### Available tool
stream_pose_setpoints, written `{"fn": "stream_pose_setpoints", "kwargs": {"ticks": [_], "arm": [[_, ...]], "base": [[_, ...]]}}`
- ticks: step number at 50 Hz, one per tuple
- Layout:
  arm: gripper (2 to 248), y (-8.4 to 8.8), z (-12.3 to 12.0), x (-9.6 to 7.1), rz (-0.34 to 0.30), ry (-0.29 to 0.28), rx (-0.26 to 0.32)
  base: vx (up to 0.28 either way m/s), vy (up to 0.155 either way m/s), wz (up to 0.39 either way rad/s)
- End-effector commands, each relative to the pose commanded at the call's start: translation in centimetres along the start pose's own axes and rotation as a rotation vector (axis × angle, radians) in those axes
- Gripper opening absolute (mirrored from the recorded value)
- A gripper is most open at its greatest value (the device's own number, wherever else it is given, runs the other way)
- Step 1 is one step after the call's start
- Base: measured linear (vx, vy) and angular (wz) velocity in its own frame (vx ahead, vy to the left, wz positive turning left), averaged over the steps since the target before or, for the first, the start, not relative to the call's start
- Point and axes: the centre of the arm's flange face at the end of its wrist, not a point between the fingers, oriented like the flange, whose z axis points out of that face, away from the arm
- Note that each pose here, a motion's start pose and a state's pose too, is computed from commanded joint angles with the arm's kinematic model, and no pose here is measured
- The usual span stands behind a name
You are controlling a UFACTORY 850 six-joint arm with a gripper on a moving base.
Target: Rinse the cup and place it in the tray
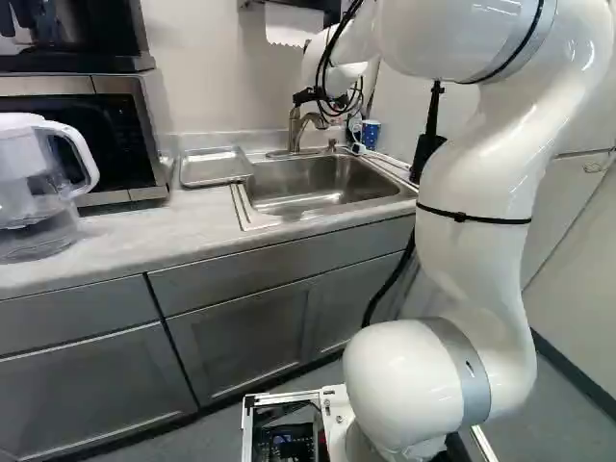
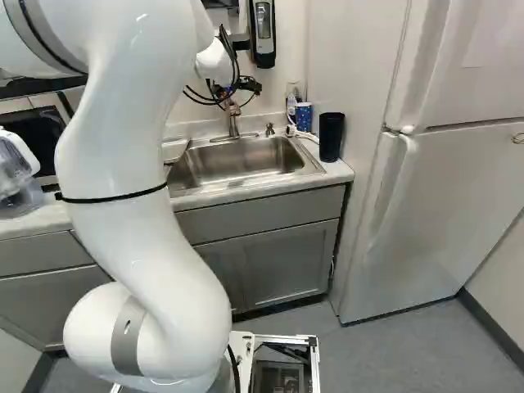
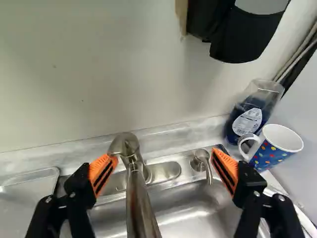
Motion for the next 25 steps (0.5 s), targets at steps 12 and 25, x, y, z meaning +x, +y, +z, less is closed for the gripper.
{"fn": "stream_pose_setpoints", "kwargs": {"ticks": [12,25], "arm": [[247,-0.2,1.0,0.8,-0.001,0.054,0.003],[247,-0.3,1.6,1.3,-0.001,0.101,0.004]], "base": [[0.0,0.0,0.0],[0.0,0.0,0.0]]}}
